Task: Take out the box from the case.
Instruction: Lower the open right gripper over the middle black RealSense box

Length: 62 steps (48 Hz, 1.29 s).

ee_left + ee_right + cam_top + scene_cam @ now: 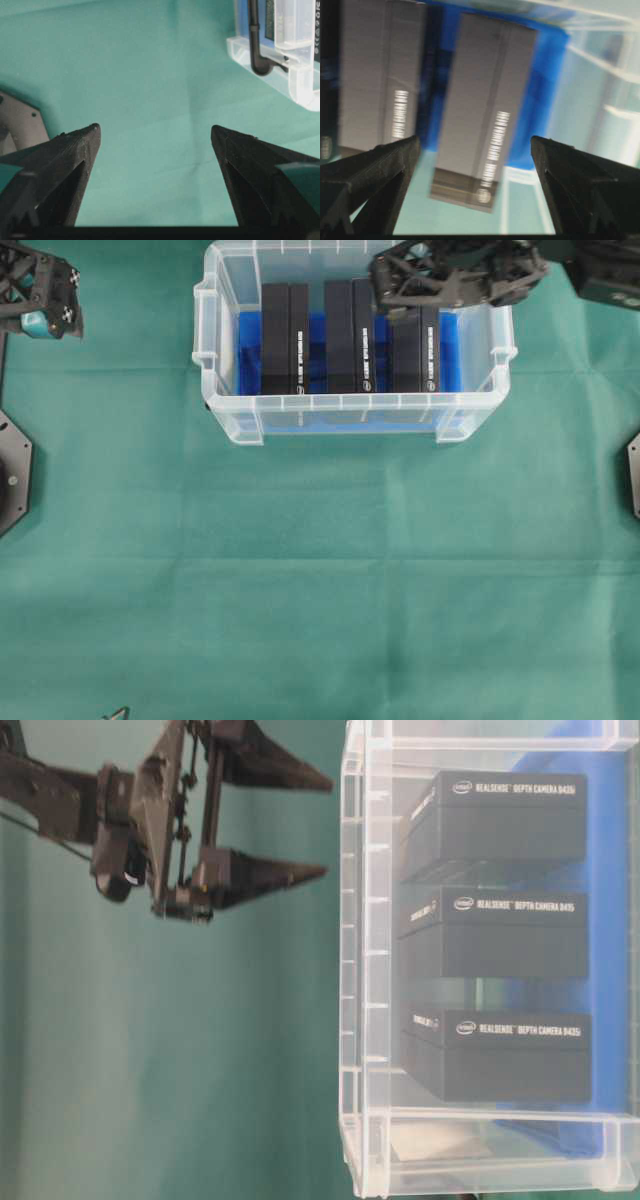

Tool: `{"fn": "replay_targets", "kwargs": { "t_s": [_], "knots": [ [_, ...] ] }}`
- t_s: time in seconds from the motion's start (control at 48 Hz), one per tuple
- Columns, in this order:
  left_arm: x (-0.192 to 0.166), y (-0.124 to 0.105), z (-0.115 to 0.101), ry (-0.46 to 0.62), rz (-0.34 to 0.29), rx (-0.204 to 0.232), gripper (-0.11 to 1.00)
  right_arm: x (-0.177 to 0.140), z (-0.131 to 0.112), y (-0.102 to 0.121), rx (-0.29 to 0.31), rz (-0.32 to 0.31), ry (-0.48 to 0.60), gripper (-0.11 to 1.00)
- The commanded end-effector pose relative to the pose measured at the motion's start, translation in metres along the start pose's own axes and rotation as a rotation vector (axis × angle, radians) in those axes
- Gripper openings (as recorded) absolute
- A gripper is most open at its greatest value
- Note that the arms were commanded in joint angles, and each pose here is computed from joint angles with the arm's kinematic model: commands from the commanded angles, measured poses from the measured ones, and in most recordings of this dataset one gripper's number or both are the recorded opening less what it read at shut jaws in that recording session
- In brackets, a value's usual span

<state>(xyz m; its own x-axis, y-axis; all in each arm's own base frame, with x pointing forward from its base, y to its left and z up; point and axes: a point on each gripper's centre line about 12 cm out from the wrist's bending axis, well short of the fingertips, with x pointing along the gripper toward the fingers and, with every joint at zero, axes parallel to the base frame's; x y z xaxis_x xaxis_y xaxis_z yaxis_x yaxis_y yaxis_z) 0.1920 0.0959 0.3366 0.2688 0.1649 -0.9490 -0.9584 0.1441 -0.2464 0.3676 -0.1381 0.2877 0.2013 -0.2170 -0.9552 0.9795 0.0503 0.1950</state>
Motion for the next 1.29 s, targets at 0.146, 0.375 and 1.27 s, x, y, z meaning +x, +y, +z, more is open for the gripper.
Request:
{"fn": "replay_targets", "kwargs": {
  "t_s": [0.146,0.375,1.27],
  "knots": [
    [-0.006,-0.003,0.002,-0.016,-0.017,0.002,0.94,-0.009,-0.001,0.033,-0.004,0.07,-0.011,0.95],
    [-0.006,-0.002,0.002,-0.018,-0.02,0.002,0.94,0.0,-0.006,0.054,-0.016,0.082,0.004,0.95],
    [-0.006,-0.002,0.002,-0.019,-0.022,0.003,0.94,0.011,-0.007,0.069,-0.02,0.082,0.016,0.95]
  ]
}}
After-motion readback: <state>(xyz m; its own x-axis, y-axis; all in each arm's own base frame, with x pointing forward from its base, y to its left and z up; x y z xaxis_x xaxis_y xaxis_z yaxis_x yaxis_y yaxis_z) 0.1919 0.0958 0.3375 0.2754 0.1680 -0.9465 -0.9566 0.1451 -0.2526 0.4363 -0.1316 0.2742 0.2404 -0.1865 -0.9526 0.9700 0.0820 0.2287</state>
